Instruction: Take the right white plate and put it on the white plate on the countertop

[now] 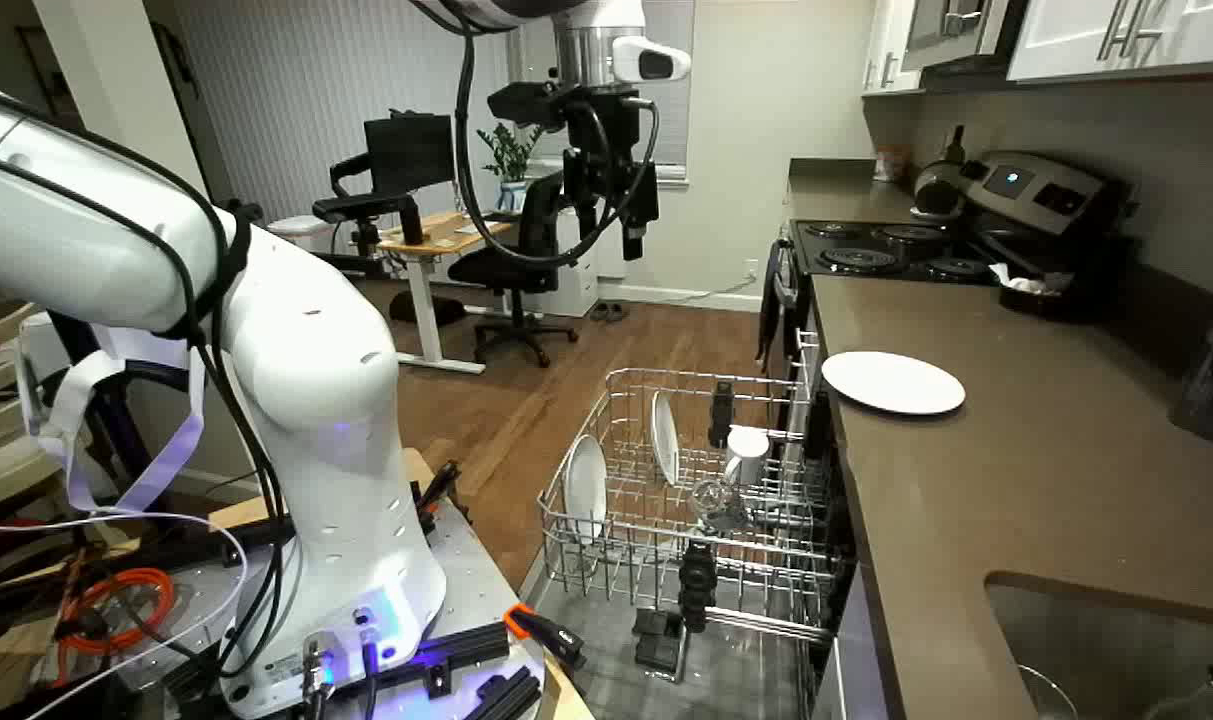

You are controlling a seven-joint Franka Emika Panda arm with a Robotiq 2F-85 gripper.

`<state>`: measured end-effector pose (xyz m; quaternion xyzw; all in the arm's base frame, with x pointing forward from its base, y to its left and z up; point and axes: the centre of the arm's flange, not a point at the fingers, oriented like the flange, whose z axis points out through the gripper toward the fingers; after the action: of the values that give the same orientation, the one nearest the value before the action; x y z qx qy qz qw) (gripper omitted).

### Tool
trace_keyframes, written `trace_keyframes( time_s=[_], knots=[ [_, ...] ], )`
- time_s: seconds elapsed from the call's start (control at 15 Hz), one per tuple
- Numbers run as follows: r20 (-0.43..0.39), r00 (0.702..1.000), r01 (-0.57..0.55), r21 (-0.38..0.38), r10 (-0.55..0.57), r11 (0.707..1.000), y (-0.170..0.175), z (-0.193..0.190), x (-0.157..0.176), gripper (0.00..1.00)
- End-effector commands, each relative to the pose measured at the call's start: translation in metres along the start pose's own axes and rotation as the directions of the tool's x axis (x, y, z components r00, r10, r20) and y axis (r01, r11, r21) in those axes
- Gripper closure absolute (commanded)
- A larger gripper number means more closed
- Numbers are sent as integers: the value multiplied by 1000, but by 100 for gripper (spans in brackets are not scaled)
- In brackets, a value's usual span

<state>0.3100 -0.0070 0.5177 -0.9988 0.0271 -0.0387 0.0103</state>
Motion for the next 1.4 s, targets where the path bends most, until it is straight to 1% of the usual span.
trace_keyframes(
  time_s=[0.0, 1.33],
  knots=[
    [0, 1000, 0, 0, 0, 1000, 0, 0, 0, 0],
    [0, 1000, 0, 0, 0, 1000, 0, 0, 0, 0]
  ],
)
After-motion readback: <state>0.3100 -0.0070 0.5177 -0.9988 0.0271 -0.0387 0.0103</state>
